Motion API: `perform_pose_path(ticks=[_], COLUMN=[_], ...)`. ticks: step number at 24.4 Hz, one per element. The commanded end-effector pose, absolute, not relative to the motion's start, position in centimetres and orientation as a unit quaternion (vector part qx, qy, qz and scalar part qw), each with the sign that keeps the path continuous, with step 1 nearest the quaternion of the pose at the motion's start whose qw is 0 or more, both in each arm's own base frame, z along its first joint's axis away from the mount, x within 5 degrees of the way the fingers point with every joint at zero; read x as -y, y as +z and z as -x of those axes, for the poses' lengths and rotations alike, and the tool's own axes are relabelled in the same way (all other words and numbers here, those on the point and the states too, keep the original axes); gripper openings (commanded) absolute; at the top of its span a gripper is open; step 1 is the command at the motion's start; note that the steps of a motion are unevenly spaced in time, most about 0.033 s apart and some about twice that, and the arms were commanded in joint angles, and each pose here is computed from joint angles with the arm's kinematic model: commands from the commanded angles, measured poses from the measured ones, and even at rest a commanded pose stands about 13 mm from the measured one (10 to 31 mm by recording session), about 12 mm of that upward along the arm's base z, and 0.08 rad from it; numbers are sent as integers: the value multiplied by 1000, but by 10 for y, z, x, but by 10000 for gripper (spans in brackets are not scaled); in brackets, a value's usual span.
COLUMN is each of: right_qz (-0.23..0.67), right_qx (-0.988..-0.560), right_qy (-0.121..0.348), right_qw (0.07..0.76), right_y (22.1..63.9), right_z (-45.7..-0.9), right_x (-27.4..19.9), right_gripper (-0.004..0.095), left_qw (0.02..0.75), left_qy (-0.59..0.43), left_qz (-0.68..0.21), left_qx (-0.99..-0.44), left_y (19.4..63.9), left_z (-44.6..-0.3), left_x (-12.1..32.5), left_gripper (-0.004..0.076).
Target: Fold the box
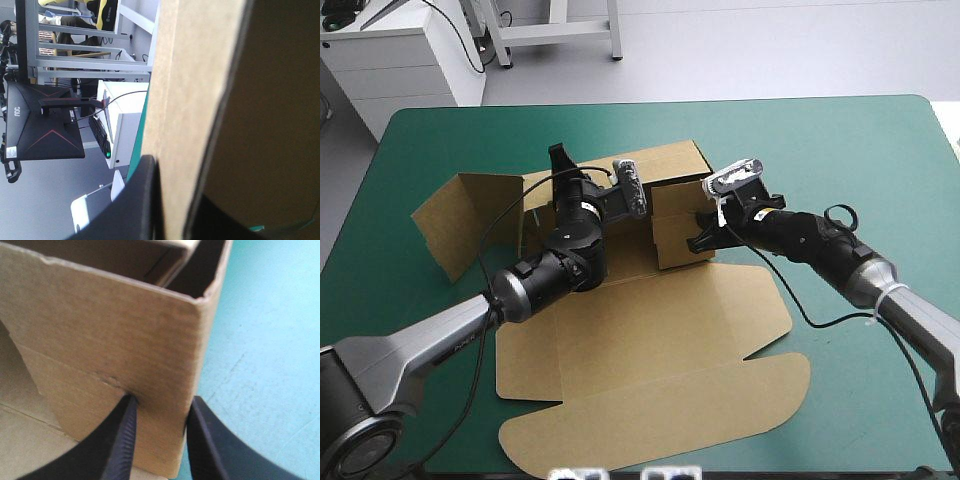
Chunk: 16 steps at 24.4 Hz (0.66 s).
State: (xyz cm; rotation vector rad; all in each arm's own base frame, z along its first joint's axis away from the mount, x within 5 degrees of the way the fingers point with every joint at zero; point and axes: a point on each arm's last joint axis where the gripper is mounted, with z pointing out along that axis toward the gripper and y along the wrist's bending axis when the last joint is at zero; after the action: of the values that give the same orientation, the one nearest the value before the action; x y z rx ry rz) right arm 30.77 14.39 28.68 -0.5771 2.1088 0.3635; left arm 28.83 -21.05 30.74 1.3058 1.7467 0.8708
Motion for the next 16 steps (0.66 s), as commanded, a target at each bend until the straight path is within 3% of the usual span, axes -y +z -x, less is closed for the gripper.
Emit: perform_pose_path(ticks=[1,2,16], right_qz=[221,223,238], right_qx=[-829,-830,-837], right_qy=[138,139,141], right_qw=[494,491,473], right_y=[312,312,310], right_z=[-307,-307,-303], right_x=[-139,-139,-140], right_gripper=[46,-19,-18], left_qw=[415,416,426], left_qy=[314,313,301], left_qz=[-488,-489,-495], left_qx=[-700,-700,-695], left_y=[323,323,323], left_z=[-284,-284,-284], left_x=[210,210,213], left_gripper=[-2,-2,-2])
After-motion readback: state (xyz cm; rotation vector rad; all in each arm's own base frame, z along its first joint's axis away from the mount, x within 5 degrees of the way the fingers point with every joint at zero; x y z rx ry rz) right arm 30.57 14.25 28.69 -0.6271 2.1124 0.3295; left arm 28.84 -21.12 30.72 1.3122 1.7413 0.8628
